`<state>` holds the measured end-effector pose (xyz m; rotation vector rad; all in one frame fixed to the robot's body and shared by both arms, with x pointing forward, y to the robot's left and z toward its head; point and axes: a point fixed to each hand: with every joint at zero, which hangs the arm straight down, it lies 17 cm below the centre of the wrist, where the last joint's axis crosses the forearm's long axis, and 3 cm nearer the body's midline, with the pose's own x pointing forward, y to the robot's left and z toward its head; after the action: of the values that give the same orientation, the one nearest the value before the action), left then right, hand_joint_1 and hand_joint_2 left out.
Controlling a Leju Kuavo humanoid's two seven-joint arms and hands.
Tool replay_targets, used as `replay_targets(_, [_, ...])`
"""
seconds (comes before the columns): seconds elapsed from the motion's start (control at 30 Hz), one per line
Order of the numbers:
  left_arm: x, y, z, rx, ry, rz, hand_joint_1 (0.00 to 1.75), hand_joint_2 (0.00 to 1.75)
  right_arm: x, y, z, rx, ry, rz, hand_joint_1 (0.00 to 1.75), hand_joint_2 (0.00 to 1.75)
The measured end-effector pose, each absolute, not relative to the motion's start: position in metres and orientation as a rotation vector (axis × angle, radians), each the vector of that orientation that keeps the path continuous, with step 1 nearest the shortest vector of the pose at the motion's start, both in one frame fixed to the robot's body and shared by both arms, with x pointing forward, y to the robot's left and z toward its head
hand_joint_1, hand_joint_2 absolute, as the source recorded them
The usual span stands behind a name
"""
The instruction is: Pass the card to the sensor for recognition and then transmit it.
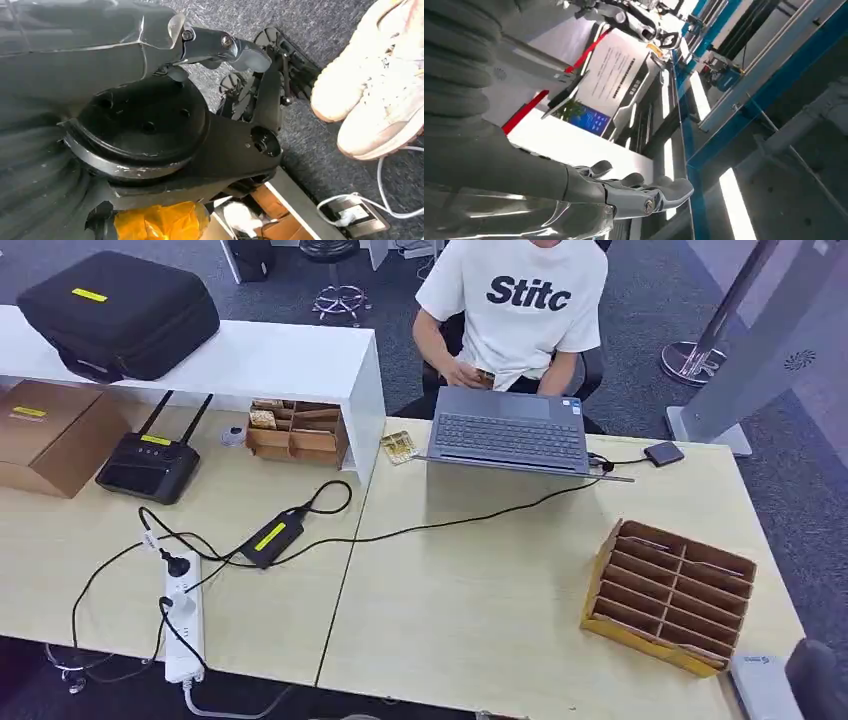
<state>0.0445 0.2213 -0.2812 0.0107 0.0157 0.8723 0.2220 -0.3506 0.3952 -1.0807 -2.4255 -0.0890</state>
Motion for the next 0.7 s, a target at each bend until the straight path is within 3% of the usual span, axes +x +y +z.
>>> replay_targets(0.1, [0.044, 0.221, -0.281, 0.010, 0.017, 0.873, 0.00, 1.75, 0.227, -0.343, 0.395, -1.063, -2.429, -0.054, 0.00, 1.75])
replay_targets(0.13, [0.044, 0.221, -0.281, 0.008, 0.016, 0.873, 0.00, 1.75, 0.234, -0.337, 0.392, -1.066, -2.404, 0.000, 0.00, 0.00])
replay_targets(0.4, [0.049, 0.227, -0.281, -0.030, 0.016, 0.805, 0.00, 1.75, 0.405, -0.262, 0.346, -1.050, -2.077, 0.481, 0.00, 0.00])
replay_targets(0.43, [0.051, 0.231, -0.281, -0.031, 0.009, 0.791, 0.00, 1.75, 0.427, -0.253, 0.344, -1.042, -2.058, 0.535, 0.00, 1.75])
replay_targets(0.57, [0.057, 0.245, -0.281, -0.038, -0.002, 0.730, 0.00, 1.75, 0.526, -0.245, 0.332, -1.197, -1.846, 0.764, 0.00, 1.75])
replay_targets(0.7, [0.056, 0.249, -0.281, -0.046, 0.006, 0.699, 0.00, 1.75, 0.592, -0.264, 0.334, -1.263, -1.657, 0.826, 0.00, 1.75])
